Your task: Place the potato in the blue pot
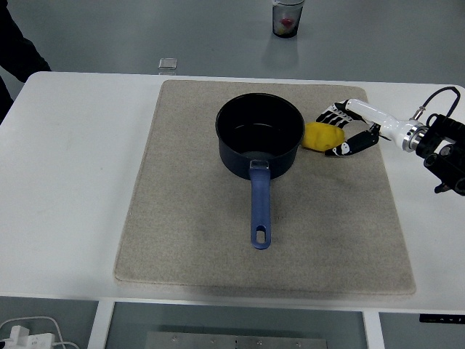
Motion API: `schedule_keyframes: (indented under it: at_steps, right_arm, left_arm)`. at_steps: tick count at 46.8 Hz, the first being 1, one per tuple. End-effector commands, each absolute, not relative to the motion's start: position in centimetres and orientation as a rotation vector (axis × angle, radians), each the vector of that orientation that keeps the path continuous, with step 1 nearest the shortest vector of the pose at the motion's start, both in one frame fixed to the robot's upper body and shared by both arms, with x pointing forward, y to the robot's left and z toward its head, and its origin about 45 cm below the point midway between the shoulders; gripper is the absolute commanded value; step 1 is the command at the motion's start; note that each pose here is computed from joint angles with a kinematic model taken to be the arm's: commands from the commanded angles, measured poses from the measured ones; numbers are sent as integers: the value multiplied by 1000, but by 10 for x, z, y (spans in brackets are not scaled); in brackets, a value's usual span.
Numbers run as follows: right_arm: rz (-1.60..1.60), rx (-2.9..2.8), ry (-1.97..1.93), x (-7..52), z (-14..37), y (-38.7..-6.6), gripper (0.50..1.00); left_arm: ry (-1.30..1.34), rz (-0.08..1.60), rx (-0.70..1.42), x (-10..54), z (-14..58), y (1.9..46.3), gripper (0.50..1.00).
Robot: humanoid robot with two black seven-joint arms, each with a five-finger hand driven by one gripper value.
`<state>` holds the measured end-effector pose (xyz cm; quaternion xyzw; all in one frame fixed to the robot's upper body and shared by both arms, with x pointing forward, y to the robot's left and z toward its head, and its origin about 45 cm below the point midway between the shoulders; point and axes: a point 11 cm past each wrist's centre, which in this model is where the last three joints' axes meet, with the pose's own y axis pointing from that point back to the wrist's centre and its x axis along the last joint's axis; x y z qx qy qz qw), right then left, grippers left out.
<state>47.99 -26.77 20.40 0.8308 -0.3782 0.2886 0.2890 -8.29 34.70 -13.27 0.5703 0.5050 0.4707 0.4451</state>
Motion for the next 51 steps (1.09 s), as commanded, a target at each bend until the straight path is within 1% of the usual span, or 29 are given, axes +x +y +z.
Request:
schedule_keyframes:
  at_steps: [1, 18, 41, 45, 51]
  right_arm:
    - [772, 2223, -1030, 481, 205, -265, 500]
    - [775, 2230, -1059, 484, 211, -265, 500]
    - [855, 2240, -1081, 502, 255, -261, 500]
    - [884, 2247, -1080, 508, 272, -257, 500]
    - [893, 2257, -1111, 513, 292, -263, 500]
  left_arm:
    - [1251, 1168, 1414, -83, -133, 347, 996]
    - [1252, 1167, 1413, -83, -133, 347, 996]
    - [1252, 1167, 1413, -83, -133, 347, 996]
    - [1251, 1165, 1414, -83, -133, 347, 996]
    - [1251, 1164, 1413, -83, -133, 346, 996]
